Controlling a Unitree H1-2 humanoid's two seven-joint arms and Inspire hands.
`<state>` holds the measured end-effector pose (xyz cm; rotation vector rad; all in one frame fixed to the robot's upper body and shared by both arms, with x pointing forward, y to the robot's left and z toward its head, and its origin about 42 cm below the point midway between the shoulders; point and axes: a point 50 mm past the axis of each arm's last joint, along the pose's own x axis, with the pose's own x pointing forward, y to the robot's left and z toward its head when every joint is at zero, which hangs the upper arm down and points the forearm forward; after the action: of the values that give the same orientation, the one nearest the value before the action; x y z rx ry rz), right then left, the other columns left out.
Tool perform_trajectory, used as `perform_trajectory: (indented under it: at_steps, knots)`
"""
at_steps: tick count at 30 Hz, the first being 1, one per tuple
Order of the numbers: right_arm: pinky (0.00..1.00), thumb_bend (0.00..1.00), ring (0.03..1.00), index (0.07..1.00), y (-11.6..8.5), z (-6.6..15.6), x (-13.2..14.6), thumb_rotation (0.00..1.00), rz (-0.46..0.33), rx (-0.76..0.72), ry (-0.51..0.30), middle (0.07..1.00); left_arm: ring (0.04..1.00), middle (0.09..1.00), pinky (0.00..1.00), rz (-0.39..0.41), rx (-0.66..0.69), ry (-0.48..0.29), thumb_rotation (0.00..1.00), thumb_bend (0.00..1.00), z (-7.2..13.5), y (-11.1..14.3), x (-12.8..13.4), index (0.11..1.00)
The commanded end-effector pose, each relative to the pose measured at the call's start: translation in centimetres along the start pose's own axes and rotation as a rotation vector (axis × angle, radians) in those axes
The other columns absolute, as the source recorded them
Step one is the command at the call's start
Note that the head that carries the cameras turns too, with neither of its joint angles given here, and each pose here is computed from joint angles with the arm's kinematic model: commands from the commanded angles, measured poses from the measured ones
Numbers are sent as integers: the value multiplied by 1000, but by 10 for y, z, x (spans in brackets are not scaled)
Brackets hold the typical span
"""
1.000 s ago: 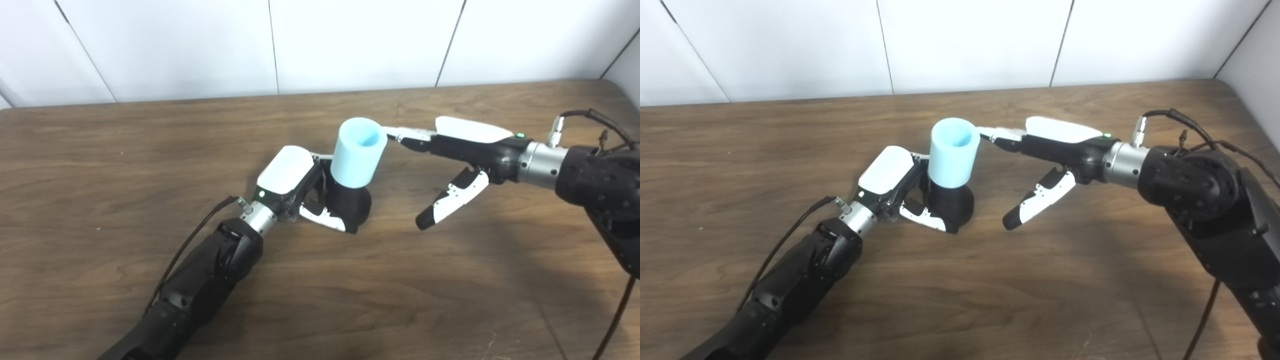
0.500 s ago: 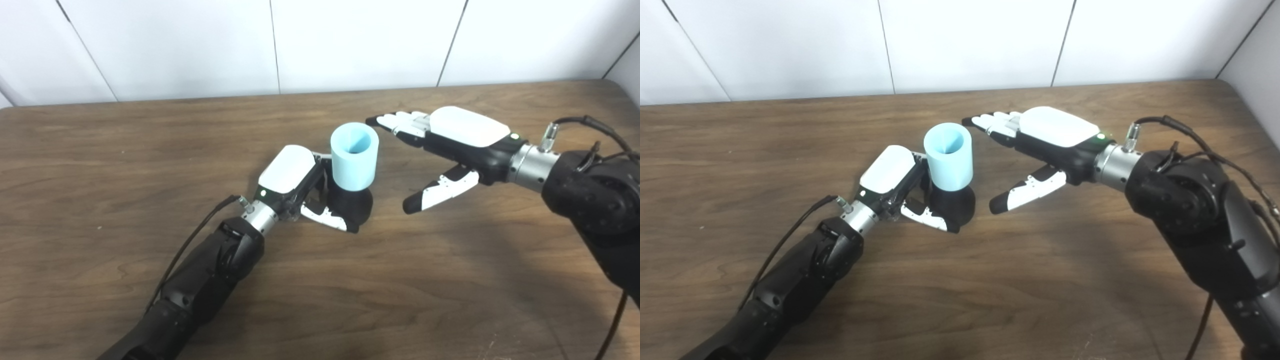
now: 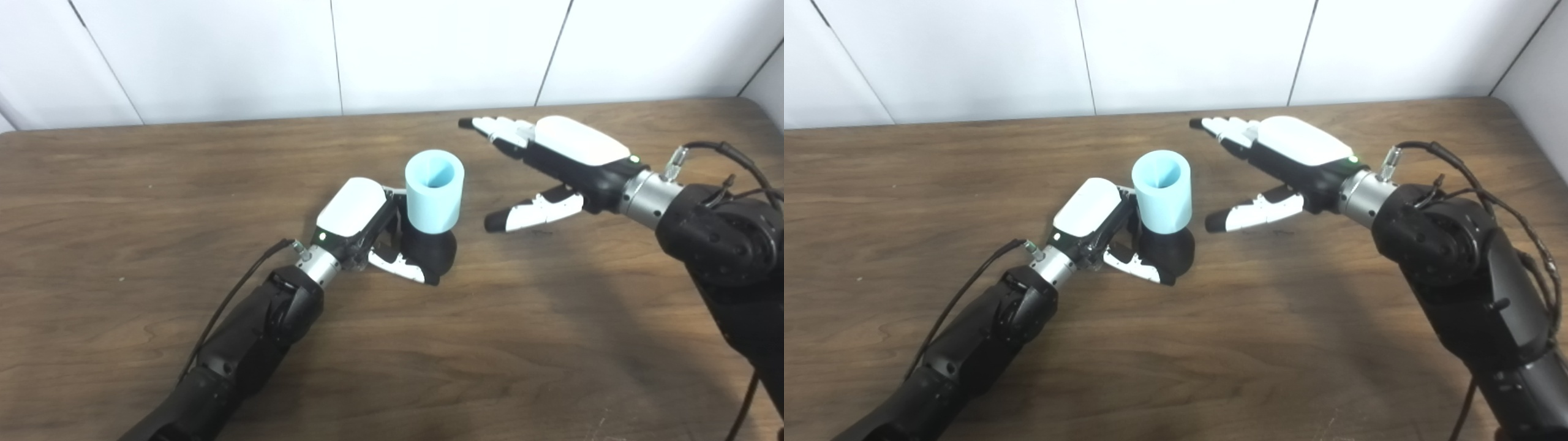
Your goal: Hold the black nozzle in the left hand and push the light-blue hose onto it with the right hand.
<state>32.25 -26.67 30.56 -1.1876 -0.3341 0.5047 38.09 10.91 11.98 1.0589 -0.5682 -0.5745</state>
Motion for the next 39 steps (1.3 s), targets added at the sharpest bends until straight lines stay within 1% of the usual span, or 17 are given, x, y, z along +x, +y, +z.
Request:
perform_trajectory:
  at_steps: [1, 6, 10, 12, 15, 19, 21, 24, 26, 32, 35, 39]
  knots:
    - [1000, 824, 1000, 1000, -16, 5, -2, 920, -89, -33, -28, 1000, 387, 407, 303, -252, -1, 109, 0, 522, -18, -52, -45, 500]
    - [1000, 837, 1000, 1000, -18, 11, -3, 936, -98, -33, -66, 1000, 364, 397, 284, -254, 0, 108, 0, 521, -18, -51, -46, 497]
    - [1000, 851, 1000, 1000, -19, 20, -4, 952, -97, -30, -106, 1000, 367, 397, 285, -256, -4, 114, 0, 521, -18, -51, -47, 496]
    - [1000, 854, 1000, 1000, -20, 25, -5, 945, -88, -27, -139, 1000, 364, 398, 279, -255, -4, 113, 0, 521, -18, -52, -47, 497]
    - [1000, 851, 1000, 1000, -20, 34, -6, 958, -70, -42, -182, 1000, 387, 406, 296, -256, -2, 111, 0, 522, -18, -51, -47, 499]
    - [1000, 864, 1000, 1000, -19, 44, -7, 976, -37, -76, -219, 1000, 391, 407, 301, -259, 2, 109, 0, 522, -18, -52, -46, 500]
    - [1000, 873, 1000, 1000, -18, 49, -8, 972, -21, -92, -232, 1000, 383, 404, 291, -262, 3, 113, 0, 522, -18, -52, -46, 499]
    - [1000, 861, 1000, 1000, -15, 52, -6, 955, -9, -111, -246, 1000, 379, 403, 289, -261, -2, 114, 0, 522, -18, -53, -47, 498]
    - [1000, 854, 1000, 1000, -13, 53, -5, 949, -1, -120, -250, 1000, 379, 402, 292, -260, 0, 112, 0, 522, -19, -53, -47, 498]
    - [1000, 822, 1000, 1000, -9, 55, -1, 938, 40, -187, -263, 1000, 353, 394, 262, -259, 8, 112, 0, 521, -20, -53, -48, 495]
    - [1000, 830, 1000, 1000, -6, 54, 3, 920, 60, -202, -264, 1000, 360, 394, 273, -261, 6, 116, 0, 521, -19, -54, -48, 495]
    - [1000, 855, 1000, 1000, -1, 53, 6, 934, 84, -243, -271, 1000, 372, 398, 285, -262, 8, 116, 0, 521, -18, -56, -49, 498]
